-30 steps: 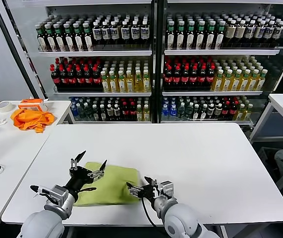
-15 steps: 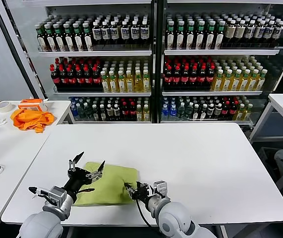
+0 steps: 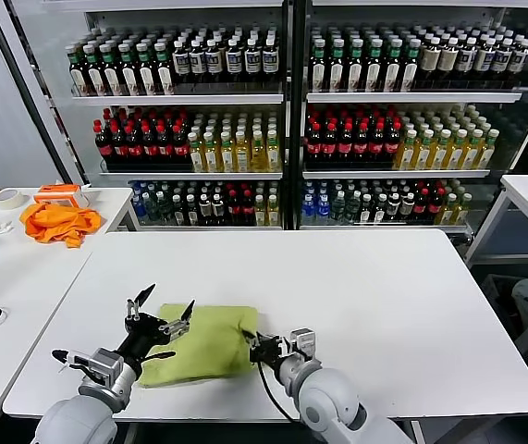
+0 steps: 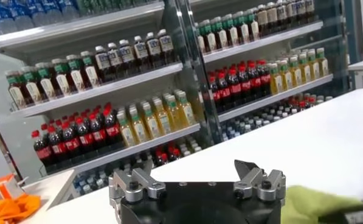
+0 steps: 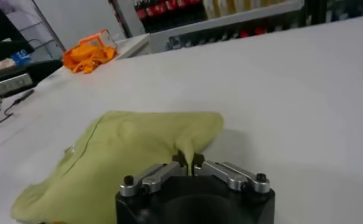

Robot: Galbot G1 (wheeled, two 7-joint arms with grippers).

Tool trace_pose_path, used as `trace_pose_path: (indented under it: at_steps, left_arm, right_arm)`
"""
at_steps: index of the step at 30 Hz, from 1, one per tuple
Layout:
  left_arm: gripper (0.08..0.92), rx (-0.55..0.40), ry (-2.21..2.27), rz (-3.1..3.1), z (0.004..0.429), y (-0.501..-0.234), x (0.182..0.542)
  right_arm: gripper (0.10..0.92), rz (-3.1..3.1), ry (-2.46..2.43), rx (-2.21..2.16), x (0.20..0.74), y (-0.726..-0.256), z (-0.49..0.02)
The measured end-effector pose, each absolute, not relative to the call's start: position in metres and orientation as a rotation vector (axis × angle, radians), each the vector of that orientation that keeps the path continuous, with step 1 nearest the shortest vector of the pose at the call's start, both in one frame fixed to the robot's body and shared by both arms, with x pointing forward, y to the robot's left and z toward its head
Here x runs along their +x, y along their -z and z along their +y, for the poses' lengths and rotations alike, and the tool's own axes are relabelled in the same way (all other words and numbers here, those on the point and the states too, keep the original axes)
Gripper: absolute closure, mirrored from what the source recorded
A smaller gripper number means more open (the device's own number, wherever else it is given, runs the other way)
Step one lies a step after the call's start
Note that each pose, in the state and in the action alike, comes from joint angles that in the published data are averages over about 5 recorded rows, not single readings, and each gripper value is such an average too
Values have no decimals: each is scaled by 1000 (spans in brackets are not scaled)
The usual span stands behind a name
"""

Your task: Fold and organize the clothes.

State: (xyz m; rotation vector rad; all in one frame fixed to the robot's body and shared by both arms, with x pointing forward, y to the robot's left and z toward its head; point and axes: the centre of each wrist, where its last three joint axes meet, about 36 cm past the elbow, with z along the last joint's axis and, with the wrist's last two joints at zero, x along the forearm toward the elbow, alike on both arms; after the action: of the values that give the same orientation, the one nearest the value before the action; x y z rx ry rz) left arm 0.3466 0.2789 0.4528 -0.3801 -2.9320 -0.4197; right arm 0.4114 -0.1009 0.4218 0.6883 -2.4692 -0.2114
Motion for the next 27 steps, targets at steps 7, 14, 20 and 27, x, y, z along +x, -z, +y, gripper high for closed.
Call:
trace_pose_path:
  at_steps: [7,14,20,27]
  left_arm:
    - [177,-391,411,-2960,280,-451,351]
    - [177,-391,401,-2972,281,-443,354]
    - [177,-400,399,-2975,280,-439,357]
    - [177,-398,401,-2977,282,-436,358]
  right_arm:
    - [885,-2575,126,611,418,-435,-133]
    - [885,-2635,40,489,413,-437,-173]
    - [885,-2645,-16,429,408,-429,-203]
    - [885,-2655,-103,428,411,-423,-230]
